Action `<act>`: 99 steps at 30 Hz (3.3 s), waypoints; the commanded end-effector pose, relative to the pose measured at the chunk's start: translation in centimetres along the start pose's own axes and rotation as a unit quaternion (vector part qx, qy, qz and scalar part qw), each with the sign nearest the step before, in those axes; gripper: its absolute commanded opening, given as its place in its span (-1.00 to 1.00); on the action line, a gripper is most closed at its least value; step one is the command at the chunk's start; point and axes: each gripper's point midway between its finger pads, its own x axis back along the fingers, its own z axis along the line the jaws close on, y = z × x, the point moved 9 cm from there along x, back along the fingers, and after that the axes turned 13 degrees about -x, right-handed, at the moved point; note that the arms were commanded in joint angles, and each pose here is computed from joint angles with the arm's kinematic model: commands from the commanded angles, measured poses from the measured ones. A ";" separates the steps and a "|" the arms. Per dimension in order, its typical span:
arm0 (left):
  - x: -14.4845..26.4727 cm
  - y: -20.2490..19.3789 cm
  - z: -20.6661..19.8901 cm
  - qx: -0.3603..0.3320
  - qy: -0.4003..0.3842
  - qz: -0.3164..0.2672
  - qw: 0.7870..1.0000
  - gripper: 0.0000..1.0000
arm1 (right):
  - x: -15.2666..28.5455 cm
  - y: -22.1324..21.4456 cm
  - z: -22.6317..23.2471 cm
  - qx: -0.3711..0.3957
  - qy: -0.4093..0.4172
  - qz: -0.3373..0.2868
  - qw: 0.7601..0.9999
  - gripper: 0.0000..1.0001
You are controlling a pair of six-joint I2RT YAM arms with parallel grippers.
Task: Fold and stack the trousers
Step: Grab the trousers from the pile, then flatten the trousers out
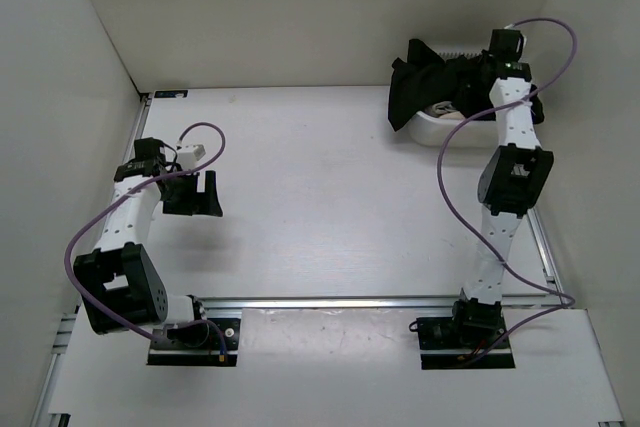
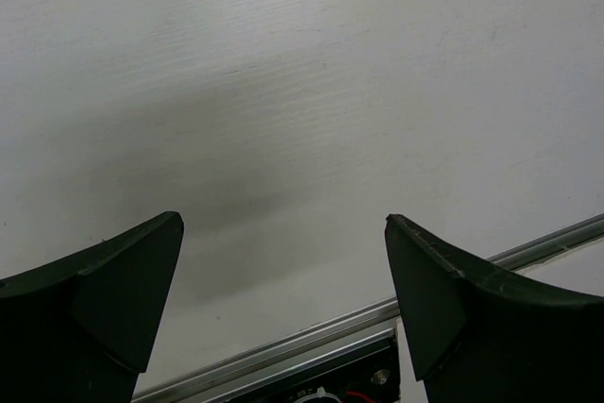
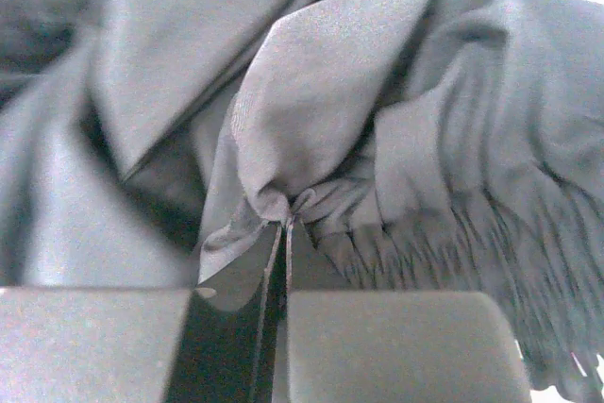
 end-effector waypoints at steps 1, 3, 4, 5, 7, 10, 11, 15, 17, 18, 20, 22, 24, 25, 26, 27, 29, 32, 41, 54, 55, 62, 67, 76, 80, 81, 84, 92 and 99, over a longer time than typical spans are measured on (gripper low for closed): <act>1.0 0.7 -0.1 -0.007 0.007 -0.026 1.000 1.00 | 12.8 7.4 3.3 -0.017 0.101 -0.119 0.988 -1.00; 1.3 1.0 -0.1 -0.011 0.011 -0.033 0.999 1.00 | 19.0 8.5 5.1 -0.007 0.148 -0.158 0.976 -1.00; 1.6 1.0 -0.2 -0.013 0.013 -0.038 0.999 1.00 | 21.2 8.7 5.7 -0.006 0.166 -0.174 0.971 -1.00; 1.6 1.0 -0.3 -0.013 0.009 -0.040 0.999 1.00 | 25.2 8.4 6.8 0.012 0.195 -0.193 0.962 -1.00; 1.8 1.2 -0.3 -0.017 0.014 -0.048 0.999 1.00 | 29.7 8.2 8.4 0.028 0.241 -0.225 0.944 -1.00; 2.4 1.6 -0.6 -0.024 0.012 -0.065 0.998 1.00 | 39.2 5.0 13.3 0.079 0.359 -0.265 0.891 -1.00; 2.4 1.6 -0.6 -0.024 0.012 -0.065 0.998 1.00 | 41.8 4.4 13.8 0.103 0.382 -0.286 0.873 -1.00; 2.9 1.9 -0.7 -0.029 0.012 -0.076 0.997 1.00 | 49.6 1.2 17.4 0.124 0.493 -0.311 0.803 -1.00; 3.3 2.2 -0.8 -0.033 0.017 -0.084 0.996 1.00 | 50.0 0.4 18.7 0.114 0.528 -0.290 0.790 -1.00; 3.6 2.5 -0.6 -0.036 0.027 -0.086 0.995 1.00 | 49.8 -0.2 19.0 0.101 0.538 -0.269 0.792 -1.00; 4.2 3.1 -0.4 -0.035 0.043 -0.092 0.994 1.00 | 47.5 -1.7 20.1 0.091 0.525 -0.231 0.814 -1.00; 5.0 3.8 0.0 -0.040 0.068 -0.097 0.992 1.00 | 45.2 -4.1 21.4 0.083 0.528 -0.159 0.830 -1.00; 5.2 3.9 0.1 -0.041 0.074 -0.098 0.992 1.00 | 43.1 -6.0 22.1 0.090 0.516 -0.108 0.845 -1.00; 5.3 3.9 0.2 -0.040 0.080 -0.096 0.991 1.00 | 41.8 -7.3 22.3 0.085 0.506 -0.076 0.855 -1.00; 5.3 3.9 0.2 -0.040 0.080 -0.096 0.991 1.00 | 40.2 -8.2 22.2 0.088 0.480 -0.054 0.871 -1.00; 5.0 3.9 0.3 -0.038 0.078 -0.092 0.992 1.00 | 39.2 -9.1 22.1 0.092 0.465 -0.033 0.880 -1.00; 5.2 4.1 0.3 -0.040 0.080 -0.096 0.991 1.00 | 35.1 -10.9 21.6 0.094 0.411 0.012 0.907 -1.00; 5.1 4.8 0.7 -0.044 0.074 -0.096 0.992 1.00 | 27.6 -13.2 19.3 0.108 0.296 0.096 0.944 0.78; 2.6 6.4 -2.1 -0.122 -0.003 -0.049 0.991 1.00 | 23.6 -19.1 10.9 0.202 0.166 0.184 0.948 0.95; -8.3 8.0 -11.8 -0.222 -0.182 0.068 0.955 1.00 | 20.9 -29.6 10.5 0.219 0.186 0.288 0.914 0.83; -9.2 8.2 -11.9 -0.227 -0.178 0.075 0.954 1.00 | 20.5 -29.8 10.9 0.225 0.175 0.276 0.918 0.86; -13.8 8.6 -12.3 -0.215 -0.162 0.114 0.956 1.00 | 17.1 -31.3 12.5 0.237 0.138 0.287 0.918 0.86; -14.9 8.7 -12.3 -0.210 -0.172 0.123 0.955 0.15 | 15.6 -32.8 11.6 0.250 0.101 0.305 0.913 0.66; -13.8 7.2 -10.4 -0.203 -0.166 0.117 0.958 -0.72 | 19.5 -28.7 10.3 0.186 0.108 0.260 0.941 -0.92; -8.3 10.5 -5.4 -0.183 -0.048 0.050 0.981 -0.72 | 24.5 -25.3 9.3 0.166 0.144 0.231 0.948 -1.00; -6.0 11.7 -4.7 -0.191 -0.018 0.019 0.981 -0.72 | 25.6 -24.7 8.9 0.165 0.146 0.229 0.948 -1.00; 0.2 15.2 -1.7 -0.191 0.083 -0.053 0.977 -0.72 | 29.4 -22.2 7.4 0.146 0.169 0.207 0.953 -1.00; 11.0 22.1 -0.5 -0.231 0.231 -0.186 0.926 -0.72 | 34.4 -20.5 1.5 0.074 0.155 0.199 0.965 -1.00; 3.1 27.3 2.6 -0.259 0.230 -0.144 0.927 -0.65 | 33.6 -22.7 -1.7 0.047 0.120 0.205 0.970 -1.00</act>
